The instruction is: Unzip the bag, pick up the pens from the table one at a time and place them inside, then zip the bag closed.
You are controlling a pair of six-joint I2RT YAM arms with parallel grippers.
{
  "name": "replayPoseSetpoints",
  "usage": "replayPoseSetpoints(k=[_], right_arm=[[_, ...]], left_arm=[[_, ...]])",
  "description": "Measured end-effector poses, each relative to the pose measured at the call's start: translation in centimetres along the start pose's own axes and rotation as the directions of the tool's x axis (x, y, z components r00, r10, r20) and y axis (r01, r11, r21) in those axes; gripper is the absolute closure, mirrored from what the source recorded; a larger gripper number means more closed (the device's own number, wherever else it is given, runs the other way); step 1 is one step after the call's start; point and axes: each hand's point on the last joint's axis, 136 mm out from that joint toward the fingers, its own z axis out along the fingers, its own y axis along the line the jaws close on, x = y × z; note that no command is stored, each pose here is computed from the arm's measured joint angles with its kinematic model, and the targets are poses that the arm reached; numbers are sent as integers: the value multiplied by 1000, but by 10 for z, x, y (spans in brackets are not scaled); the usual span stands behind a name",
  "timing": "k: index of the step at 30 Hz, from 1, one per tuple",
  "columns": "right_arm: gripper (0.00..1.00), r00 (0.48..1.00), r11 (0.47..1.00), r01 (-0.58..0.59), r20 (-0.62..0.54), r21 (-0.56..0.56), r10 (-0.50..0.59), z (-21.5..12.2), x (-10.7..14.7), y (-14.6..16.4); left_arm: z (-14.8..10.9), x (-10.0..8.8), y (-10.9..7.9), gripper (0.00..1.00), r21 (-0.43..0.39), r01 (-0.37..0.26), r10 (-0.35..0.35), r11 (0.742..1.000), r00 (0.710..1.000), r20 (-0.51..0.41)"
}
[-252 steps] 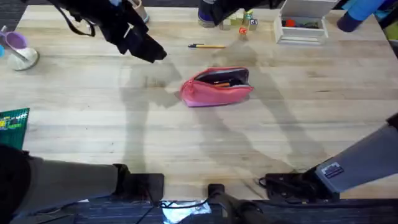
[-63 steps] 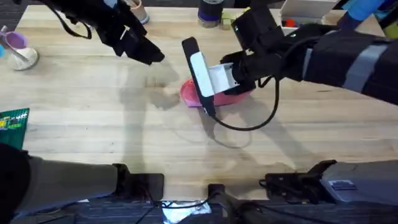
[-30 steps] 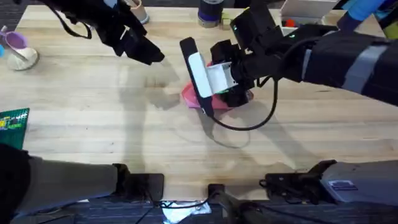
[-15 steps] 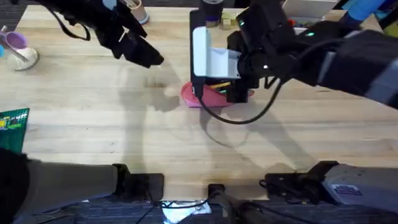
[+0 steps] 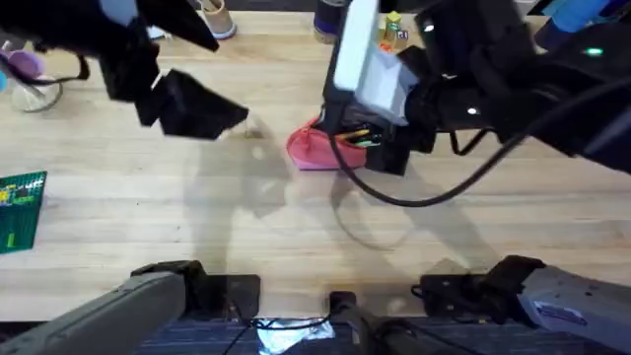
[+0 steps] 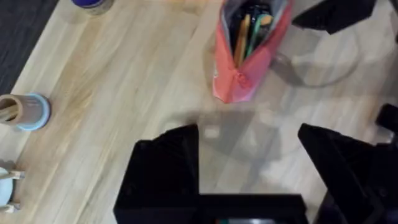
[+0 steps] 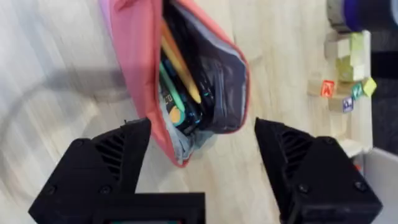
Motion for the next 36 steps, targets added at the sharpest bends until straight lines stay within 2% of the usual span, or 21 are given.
replayPoseSetpoints(k=[8, 13, 19, 20, 30, 36], right_arm=[[5, 973, 977, -204, 125, 70, 194, -44, -11, -11], [5, 951, 959, -270, 181, 89, 251, -62, -14, -15], [5, 941, 951, -295, 199, 90, 273, -67, -15, -15], [6, 940, 950, -298, 199, 89, 277, -67, -15, -15], [5, 927, 938, -336, 203, 81, 314, -67, -15, -15], [6, 910, 922, -380, 206, 71, 360, -67, -15, -15]], left_arm=[[-13, -2, -27, 4, 24, -122, 121, 992, 992, 17], [-15, -1, -37, 4, 44, -157, 156, 987, 987, 25], [7, 14, -47, 4, 128, -175, 169, 976, 984, 54], [22, 22, -49, 4, 158, -191, 180, 969, 980, 83], [63, 48, -56, 4, 219, -176, 150, 960, 980, 130], [74, 67, -46, 4, 188, -126, 102, 974, 986, 131]])
